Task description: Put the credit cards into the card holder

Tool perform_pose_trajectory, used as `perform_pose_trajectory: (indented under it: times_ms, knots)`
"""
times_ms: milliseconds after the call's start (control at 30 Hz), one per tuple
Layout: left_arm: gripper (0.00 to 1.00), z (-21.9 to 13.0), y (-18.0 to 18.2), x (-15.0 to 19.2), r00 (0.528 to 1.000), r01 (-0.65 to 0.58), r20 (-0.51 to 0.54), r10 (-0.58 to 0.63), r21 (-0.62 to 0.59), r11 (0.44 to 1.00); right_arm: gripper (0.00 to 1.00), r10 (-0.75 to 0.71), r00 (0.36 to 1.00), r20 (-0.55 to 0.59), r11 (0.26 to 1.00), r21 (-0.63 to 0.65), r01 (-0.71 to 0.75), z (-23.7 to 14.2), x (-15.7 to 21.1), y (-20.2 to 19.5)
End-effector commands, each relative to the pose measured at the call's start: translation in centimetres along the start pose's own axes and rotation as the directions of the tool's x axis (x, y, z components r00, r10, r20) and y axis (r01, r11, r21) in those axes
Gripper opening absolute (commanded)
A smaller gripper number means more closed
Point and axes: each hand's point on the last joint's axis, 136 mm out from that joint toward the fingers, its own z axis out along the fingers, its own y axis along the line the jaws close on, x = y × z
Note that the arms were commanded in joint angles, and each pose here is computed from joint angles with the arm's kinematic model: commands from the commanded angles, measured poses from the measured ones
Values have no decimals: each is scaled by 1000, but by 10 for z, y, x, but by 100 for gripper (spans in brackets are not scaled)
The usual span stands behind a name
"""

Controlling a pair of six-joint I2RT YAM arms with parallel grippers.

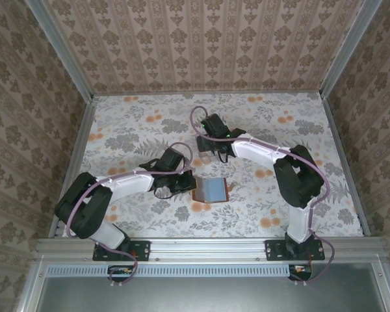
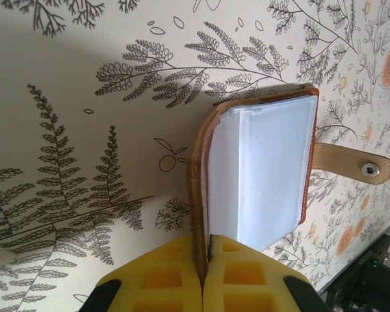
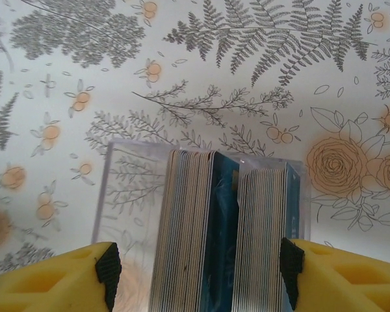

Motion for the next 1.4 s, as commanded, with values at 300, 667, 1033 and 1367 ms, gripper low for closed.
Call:
perform_pose_trajectory:
  times_ms: [300,667,1033,1367]
  knots:
    - [0,-9,-5,-5,998,-13,54,13,-8,1000,69,-77,996,-46,930,357,88,7,0,-58]
    - [0,-9,-5,-5,998,-20,56,20,-14,1000,61,-137,991,-12,901,414,130,-22,-19,-69]
    - [0,-6,-5,-6,999,-22,38,22,-21,1000,30,-175,983,-61,889,418,185,-21,-11,-72]
    - [0,-4,-12,-7,998,-39,46,38,20,999,1,-153,986,-68,933,319,167,-38,-12,-56]
